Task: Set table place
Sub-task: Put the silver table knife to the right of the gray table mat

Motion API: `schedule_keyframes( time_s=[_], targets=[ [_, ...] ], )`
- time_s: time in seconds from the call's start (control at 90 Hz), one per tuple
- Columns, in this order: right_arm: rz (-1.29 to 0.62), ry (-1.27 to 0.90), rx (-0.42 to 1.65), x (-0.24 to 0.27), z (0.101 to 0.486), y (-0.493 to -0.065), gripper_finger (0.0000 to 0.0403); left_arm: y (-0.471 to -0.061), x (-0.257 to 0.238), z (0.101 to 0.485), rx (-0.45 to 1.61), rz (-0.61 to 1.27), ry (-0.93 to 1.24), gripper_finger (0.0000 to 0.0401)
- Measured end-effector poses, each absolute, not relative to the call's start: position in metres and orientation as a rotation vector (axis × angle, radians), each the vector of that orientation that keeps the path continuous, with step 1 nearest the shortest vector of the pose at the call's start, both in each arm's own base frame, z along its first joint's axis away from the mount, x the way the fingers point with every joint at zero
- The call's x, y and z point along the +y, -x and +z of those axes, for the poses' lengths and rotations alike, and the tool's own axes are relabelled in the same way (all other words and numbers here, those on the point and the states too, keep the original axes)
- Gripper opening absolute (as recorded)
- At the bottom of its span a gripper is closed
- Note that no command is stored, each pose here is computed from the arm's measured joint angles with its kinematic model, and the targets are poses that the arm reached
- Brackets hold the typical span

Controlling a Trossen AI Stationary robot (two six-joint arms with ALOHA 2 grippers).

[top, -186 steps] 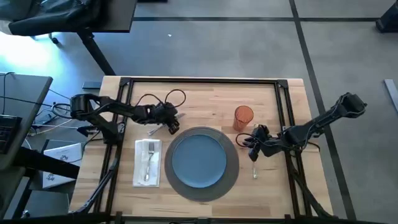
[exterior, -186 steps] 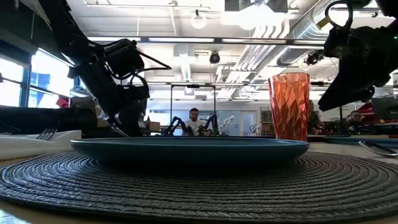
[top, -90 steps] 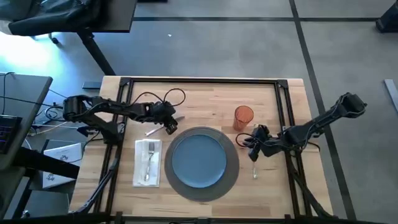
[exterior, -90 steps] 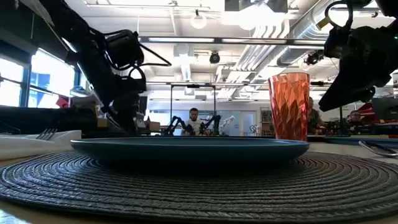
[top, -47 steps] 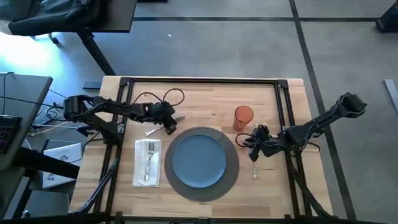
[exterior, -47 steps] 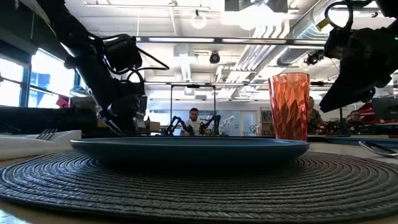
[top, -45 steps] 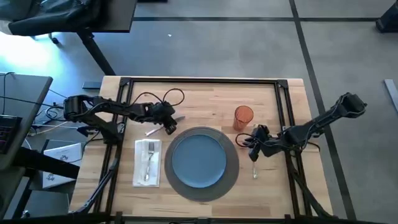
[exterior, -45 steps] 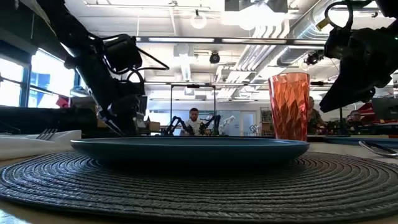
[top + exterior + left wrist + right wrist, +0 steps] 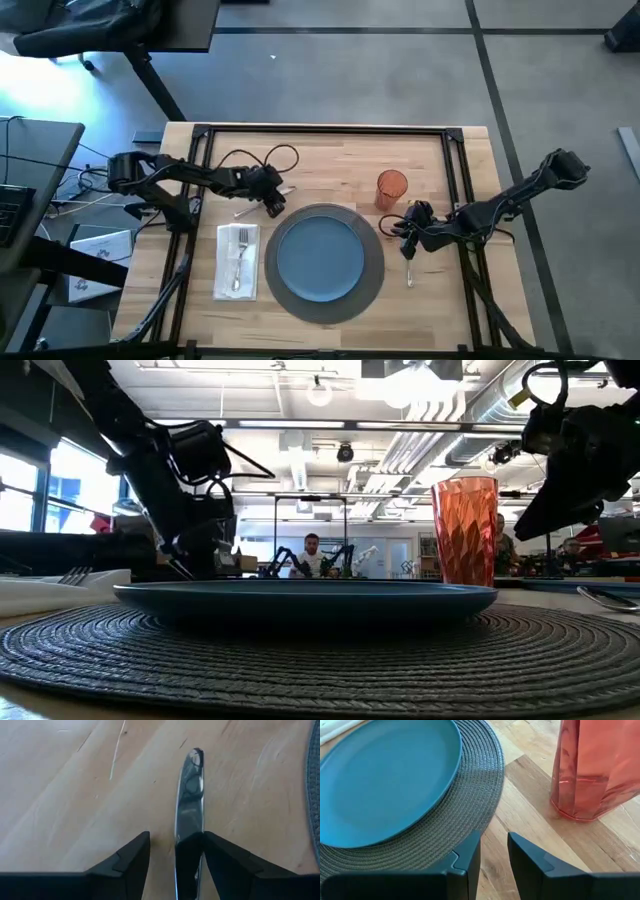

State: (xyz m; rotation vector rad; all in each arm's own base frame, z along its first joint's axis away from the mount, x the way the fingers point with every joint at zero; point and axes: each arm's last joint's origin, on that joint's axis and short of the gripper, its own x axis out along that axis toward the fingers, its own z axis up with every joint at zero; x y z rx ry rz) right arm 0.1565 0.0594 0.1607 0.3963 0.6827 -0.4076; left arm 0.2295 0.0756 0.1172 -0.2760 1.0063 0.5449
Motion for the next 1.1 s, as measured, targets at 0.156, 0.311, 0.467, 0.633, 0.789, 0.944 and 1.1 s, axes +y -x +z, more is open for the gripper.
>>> schedule_keyframes(
  time_s=[0.156,0.311,0.467,0.633,0.789,0.944,1.1],
  targets=[
    [-0.407,-0.396,0.682,0.059,0.161,-0.157,0.0083,-0.229,0.076,0.117,1.013,0.546,0.276,0.017],
    [-0.407,-0.397,0.682,0.059,0.161,-0.156,0.0083,-0.229,0.075,0.116,1.016,0.542,0.278,0.017],
    [-0.408,-0.396,0.683,0.059,0.161,-0.157,0.0083,-0.229,0.075,0.116,1.015,0.545,0.285,0.017],
    [-0.394,-0.362,0.689,0.059,0.161,-0.156,0.0083,-0.229,0.075,0.116,1.014,0.548,0.294,0.017],
    [-0.369,-0.37,0.707,0.06,0.161,-0.156,0.0083,-0.228,0.075,0.12,1.002,0.548,0.294,0.017],
    [-0.248,-0.376,0.718,0.066,0.182,-0.163,0.0083,-0.228,0.072,0.135,1.013,0.53,0.279,0.017],
    [-0.098,-0.336,0.676,0.075,0.215,-0.175,0.0083,-0.223,0.067,0.15,1.04,0.514,0.264,0.017]
  ],
)
